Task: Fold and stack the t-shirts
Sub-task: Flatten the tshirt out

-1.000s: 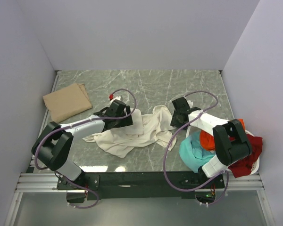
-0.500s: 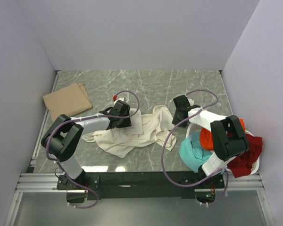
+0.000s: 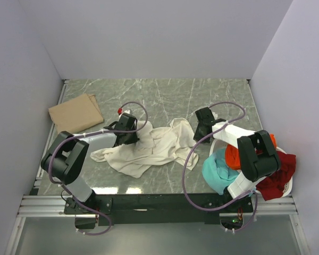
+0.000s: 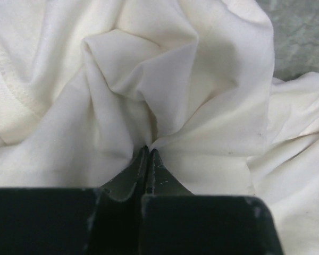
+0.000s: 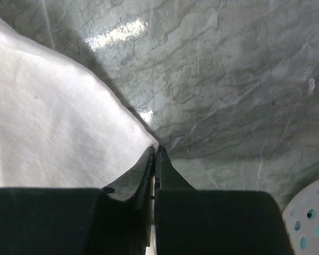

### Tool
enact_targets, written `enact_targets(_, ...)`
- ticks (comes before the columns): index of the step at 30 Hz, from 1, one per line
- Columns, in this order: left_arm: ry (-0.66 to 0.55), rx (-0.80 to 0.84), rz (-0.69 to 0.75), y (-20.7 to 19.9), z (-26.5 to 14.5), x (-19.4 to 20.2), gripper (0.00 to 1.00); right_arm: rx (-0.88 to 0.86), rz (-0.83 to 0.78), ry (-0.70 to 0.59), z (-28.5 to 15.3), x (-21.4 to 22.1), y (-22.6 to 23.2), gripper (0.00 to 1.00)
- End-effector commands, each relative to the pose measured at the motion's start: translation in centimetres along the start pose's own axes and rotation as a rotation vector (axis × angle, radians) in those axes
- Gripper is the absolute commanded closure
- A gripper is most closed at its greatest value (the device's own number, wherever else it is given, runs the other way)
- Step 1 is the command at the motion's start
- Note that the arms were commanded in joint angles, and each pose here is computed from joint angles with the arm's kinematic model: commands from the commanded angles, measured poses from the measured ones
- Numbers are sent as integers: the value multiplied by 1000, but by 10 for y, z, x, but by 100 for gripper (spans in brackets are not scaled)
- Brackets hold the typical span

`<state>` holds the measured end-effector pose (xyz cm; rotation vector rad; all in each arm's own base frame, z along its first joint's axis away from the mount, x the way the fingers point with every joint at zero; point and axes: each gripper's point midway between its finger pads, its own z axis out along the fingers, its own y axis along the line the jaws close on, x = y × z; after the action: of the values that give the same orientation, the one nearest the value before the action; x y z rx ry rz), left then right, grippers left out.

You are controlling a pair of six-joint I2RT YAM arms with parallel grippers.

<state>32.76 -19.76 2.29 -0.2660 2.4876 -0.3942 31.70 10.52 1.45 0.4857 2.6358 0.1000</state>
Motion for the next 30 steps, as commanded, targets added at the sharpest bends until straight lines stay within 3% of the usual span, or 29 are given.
enact_targets(1,-37,-66,0,22,-13,-8,99,-24,0,-12,-10,-7,5,100)
enact_targets(5,-65,-63,11,25,-24,-16,97,-43,-8,-25,-21,-6,10,100)
enact_targets(9,-84,-19,43,6,-38,-23,54,-59,-13,-23,-26,-2,14,100)
enact_targets(12,-138,-15,88,-16,-55,-31,41,-71,-16,-23,-27,0,17,100)
enact_targets(17,-165,71,161,-64,-72,-28,43,-76,-14,-17,-26,4,17,100)
enact_targets(30,3,-76,289,-65,-20,16,53,-85,-13,-11,-26,8,17,100)
